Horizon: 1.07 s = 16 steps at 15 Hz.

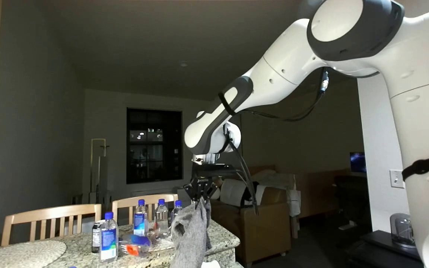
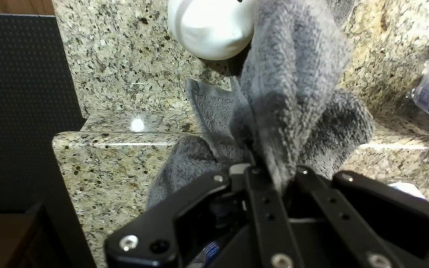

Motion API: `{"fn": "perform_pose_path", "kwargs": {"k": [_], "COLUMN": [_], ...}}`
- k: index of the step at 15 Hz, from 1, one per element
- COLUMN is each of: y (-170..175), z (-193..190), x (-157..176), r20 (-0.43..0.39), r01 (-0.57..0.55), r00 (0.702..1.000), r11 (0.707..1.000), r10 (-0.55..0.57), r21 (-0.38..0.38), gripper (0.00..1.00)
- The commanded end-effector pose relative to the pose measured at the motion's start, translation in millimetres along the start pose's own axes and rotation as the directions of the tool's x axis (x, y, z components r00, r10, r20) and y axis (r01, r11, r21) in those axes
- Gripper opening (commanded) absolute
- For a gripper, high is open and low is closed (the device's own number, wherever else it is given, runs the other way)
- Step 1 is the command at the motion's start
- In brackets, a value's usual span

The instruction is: Put the towel on the teddy bear

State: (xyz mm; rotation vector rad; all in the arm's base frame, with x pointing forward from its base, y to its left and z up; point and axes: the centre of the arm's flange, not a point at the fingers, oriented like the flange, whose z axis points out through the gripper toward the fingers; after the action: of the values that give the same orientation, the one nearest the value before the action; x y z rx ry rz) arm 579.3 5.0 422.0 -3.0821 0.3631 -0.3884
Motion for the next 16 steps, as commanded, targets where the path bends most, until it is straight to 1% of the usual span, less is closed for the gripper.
{"fn": "perform_pose_path", "kwargs": {"k": [1, 4, 8, 10, 12, 16], "y": [31.9, 48.5, 61.3, 68.1, 78.1, 104.1], "z": [-28.9, -37.5, -39.9, -30.9, -12.5, 31.7], "x": [-29.9, -40.9, -57.1, -60.4, -61.3, -55.2], "r20": [-0.065, -0.063, -0.055, -0.025, 0.027, 0.096], "r01": [-0.105, -0.147, -0.168, -0.19, -0.225, -0.316], "r00": [0.992, 0.987, 0.984, 0.981, 0.974, 0.942], "r11": [0.994, 0.989, 0.986, 0.982, 0.974, 0.946], "r10": [0.106, 0.148, 0.168, 0.19, 0.225, 0.321], "r21": [0.018, 0.01, -0.001, -0.007, -0.02, -0.066], "gripper": [0.09, 0.09, 0.09, 0.09, 0.09, 0.09]}}
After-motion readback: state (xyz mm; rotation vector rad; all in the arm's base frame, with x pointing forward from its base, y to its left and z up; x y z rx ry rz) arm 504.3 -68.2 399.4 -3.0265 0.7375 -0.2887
